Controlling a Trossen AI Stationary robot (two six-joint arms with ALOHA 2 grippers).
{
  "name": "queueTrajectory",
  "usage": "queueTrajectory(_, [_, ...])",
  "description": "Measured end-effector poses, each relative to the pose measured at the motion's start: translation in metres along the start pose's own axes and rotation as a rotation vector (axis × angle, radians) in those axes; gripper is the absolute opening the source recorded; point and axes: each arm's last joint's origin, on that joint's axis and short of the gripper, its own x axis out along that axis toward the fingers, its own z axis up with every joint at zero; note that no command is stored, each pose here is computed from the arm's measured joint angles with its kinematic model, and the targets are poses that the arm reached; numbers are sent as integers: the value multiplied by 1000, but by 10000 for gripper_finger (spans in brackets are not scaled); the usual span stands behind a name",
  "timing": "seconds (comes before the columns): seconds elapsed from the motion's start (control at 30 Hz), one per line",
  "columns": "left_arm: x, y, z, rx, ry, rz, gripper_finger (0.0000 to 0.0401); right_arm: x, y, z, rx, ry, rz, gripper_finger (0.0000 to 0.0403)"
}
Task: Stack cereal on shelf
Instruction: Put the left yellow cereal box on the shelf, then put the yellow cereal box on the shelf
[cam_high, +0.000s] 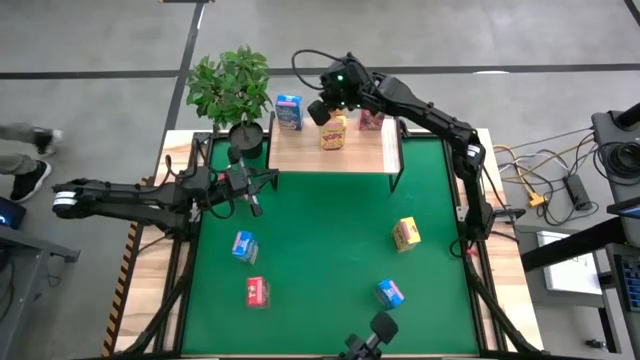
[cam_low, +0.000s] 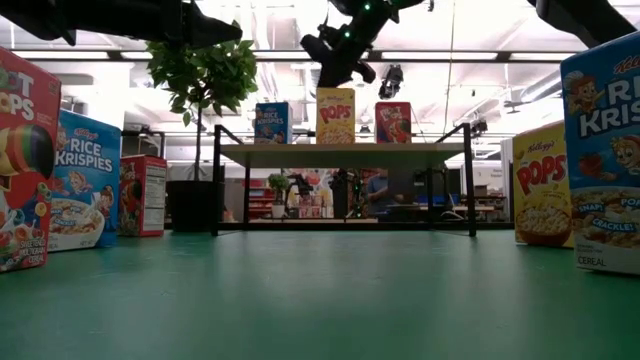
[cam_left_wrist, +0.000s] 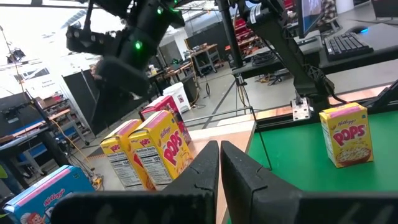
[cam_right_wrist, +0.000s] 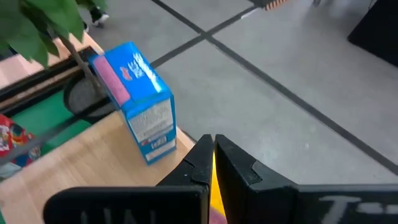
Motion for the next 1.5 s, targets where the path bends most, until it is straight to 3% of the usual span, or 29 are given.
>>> queueTrajectory(0.37, [0,0,0,-19,0,0,0,-44,-3,13,-87,26,5,9])
queueTrajectory(0.53, [0,0,0,-37,0,0,0,-48,-14,1,-143,150,-103,9])
queueTrajectory(0.7, [0,0,0,-68,0,-2,0,-82,-9,11,-177,70,-61,9])
queueTrajectory(1.0, [-1,-3,1,-142,-4,-15,0,-123,35,7,-315,-10,65,9])
queueTrajectory(1.23, [-3,-12,1,-186,21,-71,0,-127,80,-23,-419,42,174,9])
queueTrajectory(1.5, [-13,-23,10,-210,-21,-152,0,-167,121,-68,-423,21,328,9])
